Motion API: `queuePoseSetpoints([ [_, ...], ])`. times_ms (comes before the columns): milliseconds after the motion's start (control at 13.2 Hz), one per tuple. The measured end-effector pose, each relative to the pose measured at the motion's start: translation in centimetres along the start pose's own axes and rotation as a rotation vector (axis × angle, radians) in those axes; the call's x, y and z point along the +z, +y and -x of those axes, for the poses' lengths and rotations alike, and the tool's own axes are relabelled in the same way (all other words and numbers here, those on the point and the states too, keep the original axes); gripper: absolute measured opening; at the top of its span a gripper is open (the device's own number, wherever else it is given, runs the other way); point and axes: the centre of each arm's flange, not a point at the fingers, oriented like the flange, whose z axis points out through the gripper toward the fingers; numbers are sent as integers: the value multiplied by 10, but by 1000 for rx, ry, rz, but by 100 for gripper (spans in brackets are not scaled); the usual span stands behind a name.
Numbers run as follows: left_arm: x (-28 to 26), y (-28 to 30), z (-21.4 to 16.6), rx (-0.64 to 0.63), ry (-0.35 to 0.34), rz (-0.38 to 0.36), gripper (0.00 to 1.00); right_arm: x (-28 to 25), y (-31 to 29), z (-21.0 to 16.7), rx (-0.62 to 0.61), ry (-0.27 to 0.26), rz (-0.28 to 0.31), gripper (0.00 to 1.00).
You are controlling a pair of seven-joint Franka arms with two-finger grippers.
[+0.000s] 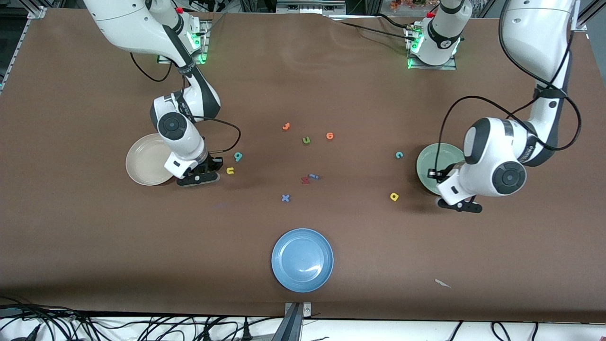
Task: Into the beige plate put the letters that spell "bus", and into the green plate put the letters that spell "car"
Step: 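Drop the teal J and yellow 2 into the green and white plates, then grasp the teal c and yellow u with the left and right grippers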
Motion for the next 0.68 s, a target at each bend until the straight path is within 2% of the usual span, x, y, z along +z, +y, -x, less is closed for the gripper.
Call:
queuePoseSetpoints([
  [75,12,-6,4,2,-25,3,18,-7,12,-7,19,-11,14,23],
  [151,25,-8,8,0,-50,5,24,-19,29,-15,40,-32,34,23],
  [377,42,-9,12,-1,-79,7,56,-66,90,-26,101,-108,84,23],
  [528,41,-6,11,3,-78,8,73,-70,138,-18,136,-144,109,23],
  [679,41,19,10,35,-77,12,73,-56,184,-4,151,-188,132,23],
])
